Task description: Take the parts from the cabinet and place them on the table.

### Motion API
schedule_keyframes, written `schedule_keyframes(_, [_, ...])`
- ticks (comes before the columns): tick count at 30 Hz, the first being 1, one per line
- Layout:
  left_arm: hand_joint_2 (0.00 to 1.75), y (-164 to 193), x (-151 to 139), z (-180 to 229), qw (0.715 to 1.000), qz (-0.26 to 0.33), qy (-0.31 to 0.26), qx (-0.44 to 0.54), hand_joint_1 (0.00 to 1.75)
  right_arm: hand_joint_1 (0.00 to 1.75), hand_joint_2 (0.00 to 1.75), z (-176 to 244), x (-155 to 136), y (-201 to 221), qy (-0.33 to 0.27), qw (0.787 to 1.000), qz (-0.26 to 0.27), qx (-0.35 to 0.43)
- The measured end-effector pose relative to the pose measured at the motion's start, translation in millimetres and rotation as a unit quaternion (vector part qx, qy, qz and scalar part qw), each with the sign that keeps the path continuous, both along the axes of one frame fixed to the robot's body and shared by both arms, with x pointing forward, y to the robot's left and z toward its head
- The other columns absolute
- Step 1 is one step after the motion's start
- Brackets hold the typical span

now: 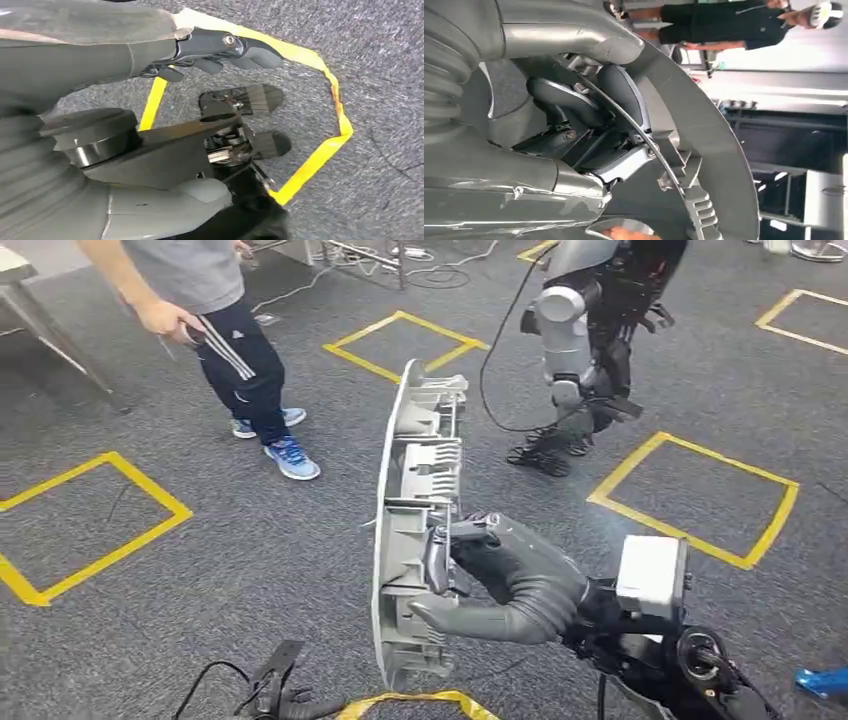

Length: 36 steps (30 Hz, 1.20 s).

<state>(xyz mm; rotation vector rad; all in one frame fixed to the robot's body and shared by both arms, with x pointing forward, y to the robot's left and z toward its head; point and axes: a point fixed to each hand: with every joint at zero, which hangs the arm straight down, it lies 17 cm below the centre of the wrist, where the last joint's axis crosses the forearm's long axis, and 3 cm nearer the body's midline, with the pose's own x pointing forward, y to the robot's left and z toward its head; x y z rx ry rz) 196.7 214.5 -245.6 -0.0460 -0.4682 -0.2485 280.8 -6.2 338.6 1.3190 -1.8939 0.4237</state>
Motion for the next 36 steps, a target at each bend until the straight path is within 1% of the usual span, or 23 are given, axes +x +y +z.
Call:
schedule_keyframes(12, [1.75, 6, -4, -2, 1.000, 0.000, 0.001, 0.008, 0.00, 1.75, 1.75, -5, -1, 3, 0.002, 1.000, 0.008, -0.006])
schedule_keyframes(17, [1.75, 16, 0, -2, 1.000, 0.017, -0.006, 0.015, 0.00, 1.75, 1.75, -8, 2, 4, 0.008, 1.000, 0.009, -0.009])
schedule_keyframes(21, [1.75, 20, -6, -4, 1.000, 0.019, -0.003, 0.018, 0.00, 1.75, 1.75, -12, 5, 5, 0.016, 1.000, 0.009, -0.012])
schedule_keyframes(36, [1.75, 34, -3, -4, 0.999, 0.025, -0.006, 0.031, 0.00, 1.75, 1.75, -28, 16, 10, 0.033, 0.999, 0.005, -0.024])
